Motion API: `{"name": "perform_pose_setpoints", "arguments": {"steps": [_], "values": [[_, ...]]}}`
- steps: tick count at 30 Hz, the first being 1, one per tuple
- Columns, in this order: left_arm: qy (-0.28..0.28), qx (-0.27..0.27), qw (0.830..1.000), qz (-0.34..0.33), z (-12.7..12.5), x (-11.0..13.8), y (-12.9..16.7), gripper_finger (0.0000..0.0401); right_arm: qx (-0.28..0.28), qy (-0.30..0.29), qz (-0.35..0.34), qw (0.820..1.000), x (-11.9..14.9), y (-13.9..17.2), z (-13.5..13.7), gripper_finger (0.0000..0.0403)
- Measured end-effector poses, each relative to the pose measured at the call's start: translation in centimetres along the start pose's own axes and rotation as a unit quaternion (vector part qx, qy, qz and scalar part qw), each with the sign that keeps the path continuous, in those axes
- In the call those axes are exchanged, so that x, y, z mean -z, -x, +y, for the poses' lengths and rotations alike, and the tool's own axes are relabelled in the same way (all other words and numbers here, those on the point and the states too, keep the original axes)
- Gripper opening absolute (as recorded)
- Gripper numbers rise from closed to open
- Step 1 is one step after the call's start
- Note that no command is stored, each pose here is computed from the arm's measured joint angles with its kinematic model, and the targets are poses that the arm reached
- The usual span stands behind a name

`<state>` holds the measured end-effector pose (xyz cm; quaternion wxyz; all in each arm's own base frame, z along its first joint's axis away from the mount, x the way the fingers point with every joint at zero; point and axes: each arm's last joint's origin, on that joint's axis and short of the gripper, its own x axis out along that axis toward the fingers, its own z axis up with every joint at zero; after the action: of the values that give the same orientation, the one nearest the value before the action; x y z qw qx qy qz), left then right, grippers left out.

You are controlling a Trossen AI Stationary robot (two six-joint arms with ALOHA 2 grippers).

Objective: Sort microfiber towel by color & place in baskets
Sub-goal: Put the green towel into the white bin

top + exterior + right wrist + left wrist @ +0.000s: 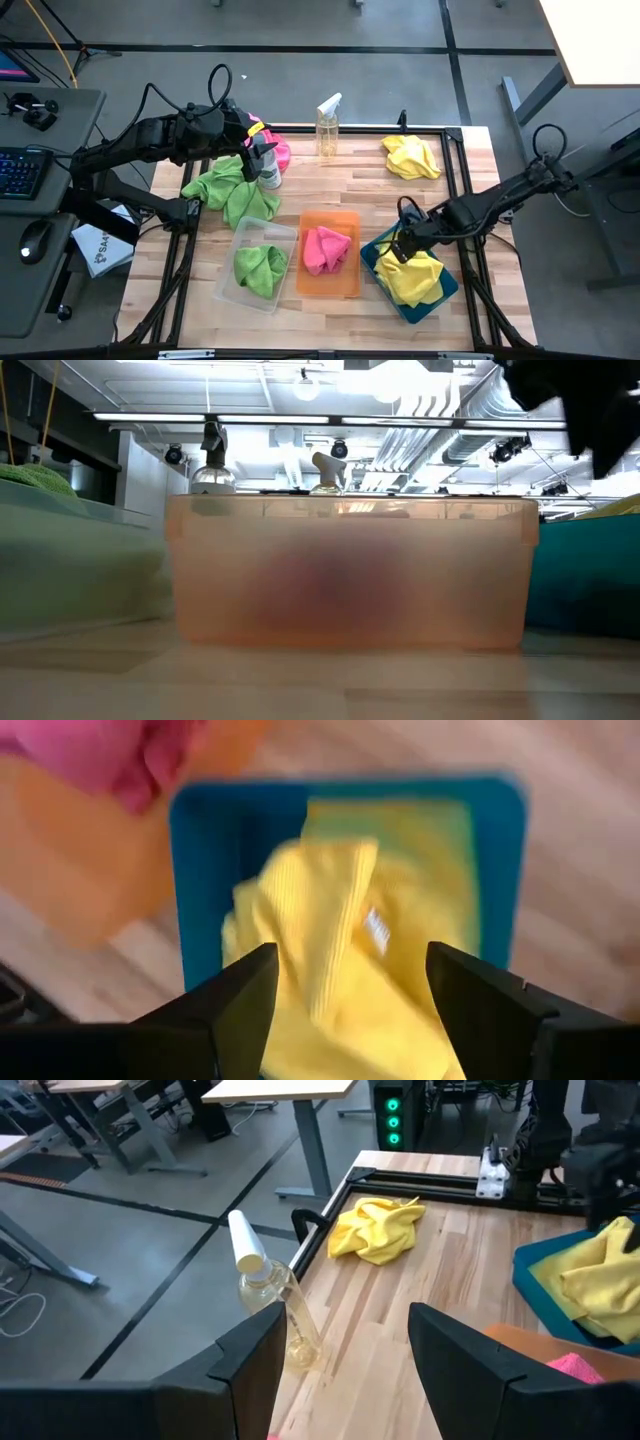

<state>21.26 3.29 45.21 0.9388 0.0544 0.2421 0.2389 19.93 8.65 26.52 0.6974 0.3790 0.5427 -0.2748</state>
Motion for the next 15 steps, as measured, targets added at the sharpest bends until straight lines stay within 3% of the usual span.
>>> {"name": "perform_pose_setpoints", "arguments": {"steps": [4,10,15], "values": [[0.026,-0.002,0.999,0.02,0.1,0.4,-0.1,0.0197,0.0,0.008,-0.061,0.998,-1.2,0.8,0.2,0.0252],[0.096,-0.04,0.984,0.148,0.9,3.0,-0.1,0.0197,0.01,0.02,-0.089,0.996,-3.0,0.9,-0.1,0.0252],[0.159,-0.07,0.978,0.112,1.1,4.8,1.5,0.0197,0.02,0.033,-0.096,0.995,-4.2,0.8,-0.6,0.0252]]}}
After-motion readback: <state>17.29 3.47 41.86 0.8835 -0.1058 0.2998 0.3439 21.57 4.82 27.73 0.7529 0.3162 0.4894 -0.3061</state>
